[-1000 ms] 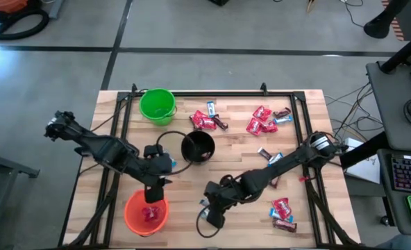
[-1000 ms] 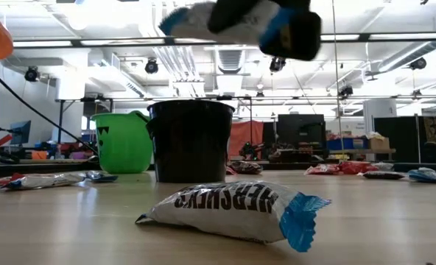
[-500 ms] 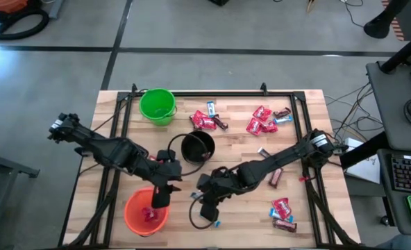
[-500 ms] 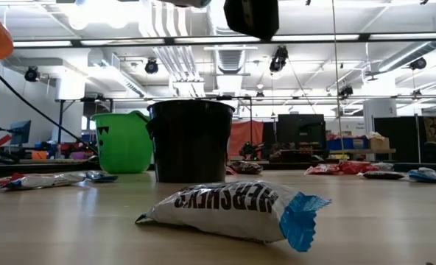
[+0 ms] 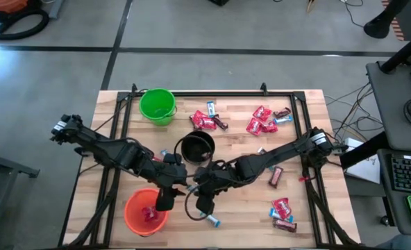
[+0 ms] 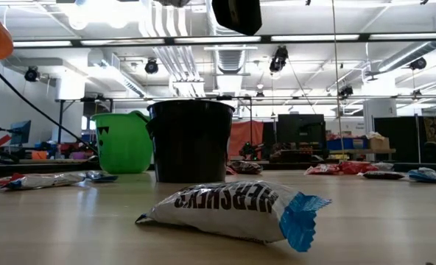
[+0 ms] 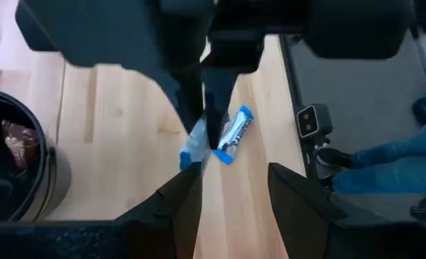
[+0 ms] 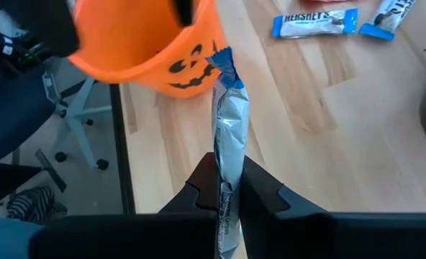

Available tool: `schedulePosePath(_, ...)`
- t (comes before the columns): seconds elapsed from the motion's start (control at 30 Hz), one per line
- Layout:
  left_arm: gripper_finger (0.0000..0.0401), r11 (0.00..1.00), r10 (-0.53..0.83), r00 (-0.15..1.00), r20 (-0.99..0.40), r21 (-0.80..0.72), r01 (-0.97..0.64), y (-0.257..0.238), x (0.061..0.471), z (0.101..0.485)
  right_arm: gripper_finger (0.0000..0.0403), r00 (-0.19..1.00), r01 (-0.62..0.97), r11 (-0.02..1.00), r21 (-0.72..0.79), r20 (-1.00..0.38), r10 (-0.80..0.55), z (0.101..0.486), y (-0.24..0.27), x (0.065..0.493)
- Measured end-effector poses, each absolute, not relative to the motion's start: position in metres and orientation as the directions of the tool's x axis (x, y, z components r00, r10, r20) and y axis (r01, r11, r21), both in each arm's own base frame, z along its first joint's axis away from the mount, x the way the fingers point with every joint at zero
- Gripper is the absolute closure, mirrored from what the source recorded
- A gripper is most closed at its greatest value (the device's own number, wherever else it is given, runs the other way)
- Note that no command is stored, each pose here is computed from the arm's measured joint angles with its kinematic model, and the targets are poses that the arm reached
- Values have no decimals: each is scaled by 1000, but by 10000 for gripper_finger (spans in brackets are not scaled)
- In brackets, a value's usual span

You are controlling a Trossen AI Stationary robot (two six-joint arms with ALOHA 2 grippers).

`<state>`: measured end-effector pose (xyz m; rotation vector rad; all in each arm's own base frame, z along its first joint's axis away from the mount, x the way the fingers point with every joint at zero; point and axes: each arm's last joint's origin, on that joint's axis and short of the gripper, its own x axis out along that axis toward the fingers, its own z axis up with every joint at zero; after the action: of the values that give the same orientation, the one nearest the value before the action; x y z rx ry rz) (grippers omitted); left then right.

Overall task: Sort candy
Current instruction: Put the white chocolate into the green bucket

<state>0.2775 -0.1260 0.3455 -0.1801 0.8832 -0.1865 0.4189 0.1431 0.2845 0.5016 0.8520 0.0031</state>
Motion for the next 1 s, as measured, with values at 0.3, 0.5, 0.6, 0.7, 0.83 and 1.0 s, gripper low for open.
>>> schedulePosePath(0.3, 260, 971, -221, 610, -761, -227, 69, -118, 280, 344, 390, 670, 190, 883, 428, -715, 202, 285, 143, 419)
schedulePosePath(0.5, 260, 970, -231, 590, -774, -230, 78, -116, 286, 338, 390, 674, 188, 882, 432, -710, 204, 285, 143, 420)
schedulePosePath(0.6, 260, 966, -249, 565, -787, -240, 92, -118, 290, 332, 390, 683, 180, 882, 436, -700, 207, 286, 144, 421)
schedulePosePath(0.7, 260, 963, -265, 538, -800, -247, 106, -121, 295, 325, 390, 685, 182, 881, 436, -699, 204, 286, 142, 421)
schedulePosePath(0.83, 260, 962, -272, 528, -805, -244, 123, -123, 300, 320, 390, 680, 182, 884, 431, -704, 204, 286, 142, 421)
schedulePosePath(1.0, 260, 957, -289, 535, -794, -250, 145, -124, 303, 319, 390, 680, 175, 887, 428, -704, 206, 286, 143, 421)
